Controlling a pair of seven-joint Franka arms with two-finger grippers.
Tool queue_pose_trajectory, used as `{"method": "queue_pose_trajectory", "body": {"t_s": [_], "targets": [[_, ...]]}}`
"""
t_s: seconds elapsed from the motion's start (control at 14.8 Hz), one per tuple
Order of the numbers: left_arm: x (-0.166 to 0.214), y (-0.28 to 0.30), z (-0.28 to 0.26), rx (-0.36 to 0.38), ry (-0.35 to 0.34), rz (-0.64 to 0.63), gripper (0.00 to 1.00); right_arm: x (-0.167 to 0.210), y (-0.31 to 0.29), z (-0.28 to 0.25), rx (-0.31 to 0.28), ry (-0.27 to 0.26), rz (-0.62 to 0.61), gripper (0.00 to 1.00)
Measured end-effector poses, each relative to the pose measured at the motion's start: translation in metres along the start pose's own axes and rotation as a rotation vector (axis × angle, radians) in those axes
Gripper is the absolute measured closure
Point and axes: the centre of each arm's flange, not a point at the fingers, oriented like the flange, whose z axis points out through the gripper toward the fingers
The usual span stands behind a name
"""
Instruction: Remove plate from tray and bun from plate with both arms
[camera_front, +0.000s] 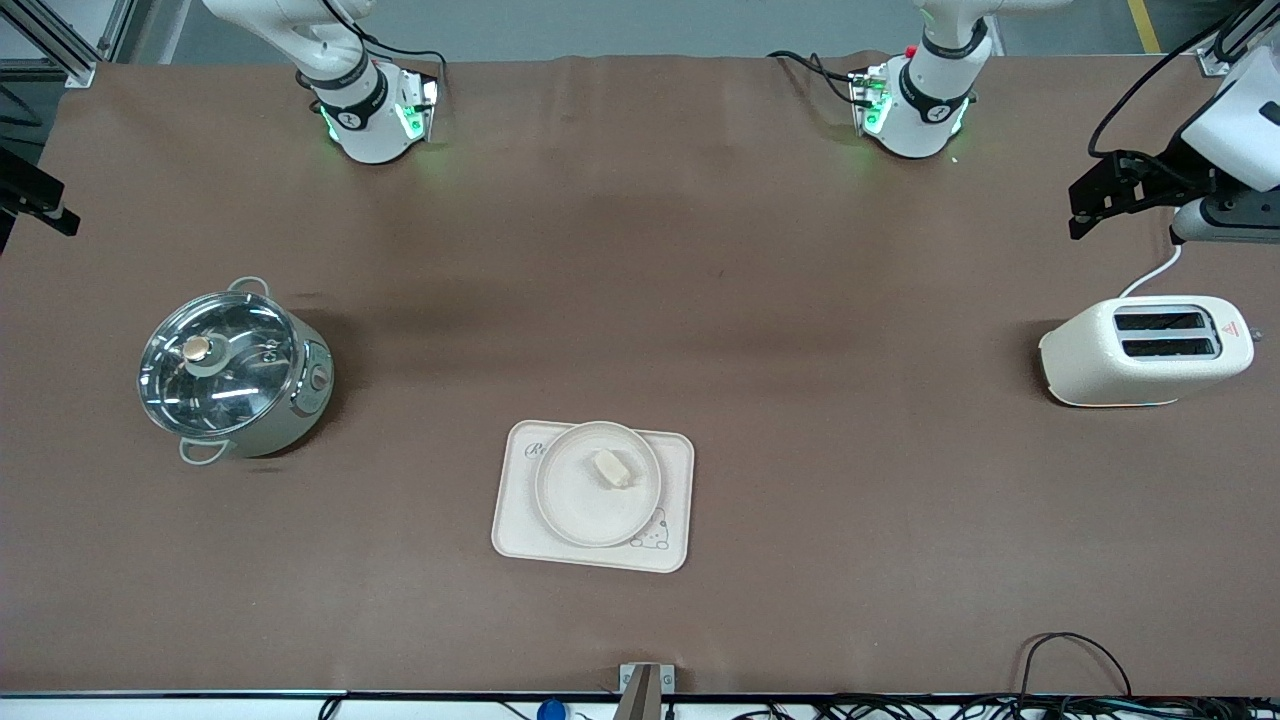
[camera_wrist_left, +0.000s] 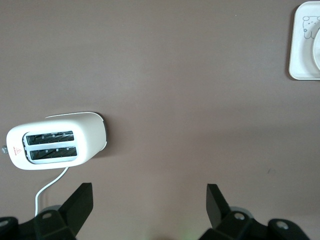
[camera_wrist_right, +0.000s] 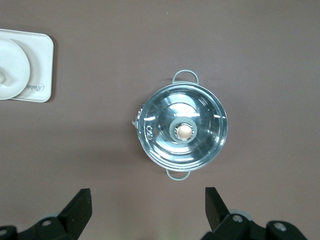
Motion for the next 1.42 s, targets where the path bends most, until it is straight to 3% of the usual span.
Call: {"method": "queue_pose_trajectory", "body": {"t_s": [0.27, 0.47, 0.61, 0.95, 1.22, 1.42], "targets": [[0.000, 0.000, -0.001, 0.000, 0.001, -0.001, 0.00, 0.012, -0.024, 0.021, 0.028, 0.022, -0.034, 0.00], [0.000, -0.001, -0.001, 0.000, 0.002, -0.002, 0.00, 0.025, -0.048, 0.058, 0.126, 0.041, -0.003, 0.00], [0.000, -0.001, -0.001, 0.000, 0.003, -0.002, 0.00, 0.034, -0.062, 0.088, 0.149, 0.052, 0.031, 0.00], [0.000, -0.002, -0.001, 0.000, 0.003, -0.004, 0.00, 0.053, -0.168, 0.158, 0.161, 0.029, 0.124, 0.00], [0.001, -0.011, -0.001, 0.000, 0.002, -0.021, 0.00, 0.074, -0.228, 0.240, 0.262, -0.026, 0.193, 0.00], [0.001, -0.012, 0.000, 0.000, 0.001, -0.022, 0.00, 0.090, -0.251, 0.298, 0.267, 0.009, 0.213, 0.00]]}}
